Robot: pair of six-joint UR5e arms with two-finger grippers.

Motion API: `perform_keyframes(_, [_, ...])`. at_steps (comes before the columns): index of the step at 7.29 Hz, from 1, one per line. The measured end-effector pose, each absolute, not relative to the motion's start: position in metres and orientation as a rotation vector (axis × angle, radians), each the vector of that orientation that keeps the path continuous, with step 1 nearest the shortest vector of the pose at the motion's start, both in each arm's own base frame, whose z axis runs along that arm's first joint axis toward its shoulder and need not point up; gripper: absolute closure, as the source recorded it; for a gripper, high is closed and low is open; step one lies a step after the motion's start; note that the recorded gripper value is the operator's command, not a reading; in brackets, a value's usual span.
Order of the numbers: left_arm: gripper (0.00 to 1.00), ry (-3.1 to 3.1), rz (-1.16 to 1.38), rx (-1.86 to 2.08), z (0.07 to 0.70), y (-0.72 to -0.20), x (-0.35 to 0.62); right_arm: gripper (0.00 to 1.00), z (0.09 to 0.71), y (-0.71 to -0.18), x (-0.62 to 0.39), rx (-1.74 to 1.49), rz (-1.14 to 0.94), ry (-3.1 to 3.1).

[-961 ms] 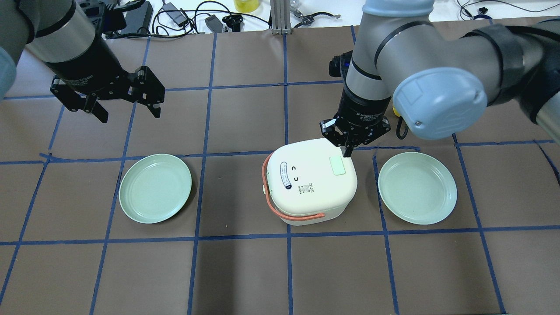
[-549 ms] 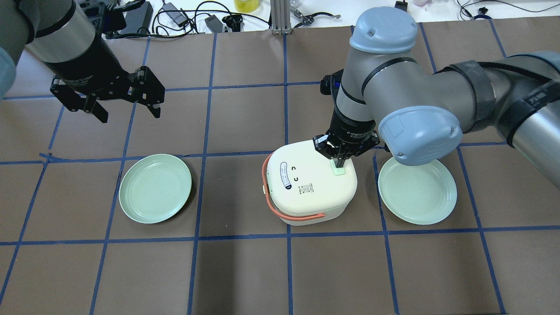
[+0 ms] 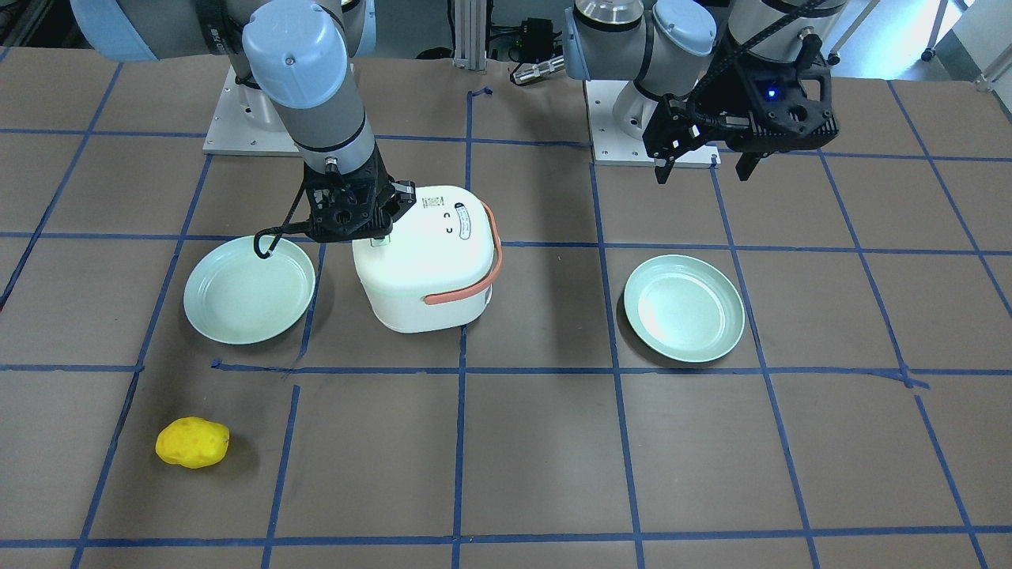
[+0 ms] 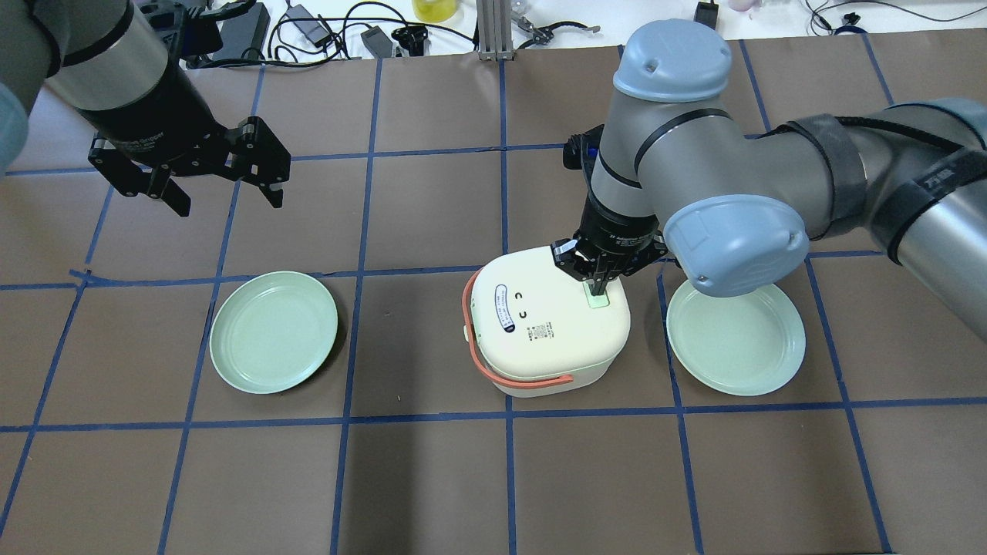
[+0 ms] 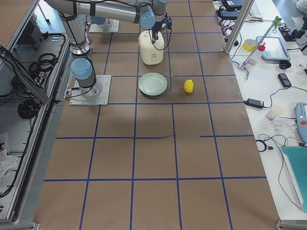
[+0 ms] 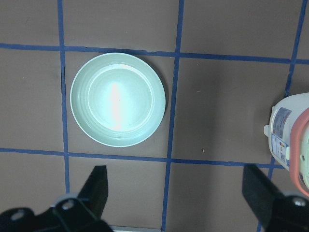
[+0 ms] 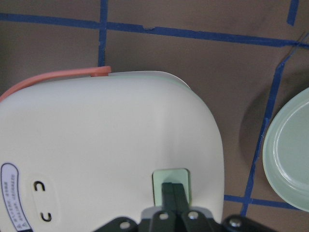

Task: Press rice cooker button

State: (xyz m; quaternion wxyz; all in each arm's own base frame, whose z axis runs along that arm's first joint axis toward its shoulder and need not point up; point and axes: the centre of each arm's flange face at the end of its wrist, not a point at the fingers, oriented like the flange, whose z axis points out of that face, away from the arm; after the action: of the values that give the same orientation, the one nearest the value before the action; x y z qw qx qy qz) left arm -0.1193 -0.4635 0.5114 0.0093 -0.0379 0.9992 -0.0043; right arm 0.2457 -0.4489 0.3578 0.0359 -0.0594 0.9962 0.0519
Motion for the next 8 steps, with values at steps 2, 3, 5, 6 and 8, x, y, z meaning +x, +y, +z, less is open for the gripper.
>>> perform_keyframes(2, [0.0,3.121,-0.013,-0.118,0.511,-0.463,-0.119,0.94,0.357,-0.449,0.246,-0.183,0.16,3.061])
perform_keyframes(3, [0.0,3.121,-0.013,-0.117,0.511,-0.464,-0.119,0.9,0.357,-0.448,0.246,-0.186,0.161,3.061])
perform_keyframes(5, [0.0,3.121,-0.013,-0.116,0.511,-0.463,-0.119,0.08,0.361,-0.45,0.247,-0.181,0.148,3.062])
perform_keyframes(6, [0.0,3.121,-0.013,-0.117,0.511,-0.463,-0.119,0.0,0.369,-0.453,0.246,-0.167,0.121,3.064])
perform_keyframes(8, [0.0,3.121,-0.013,-0.117,0.511,-0.464,-0.119,0.0,0.406,-0.468,0.241,-0.145,0.028,3.082])
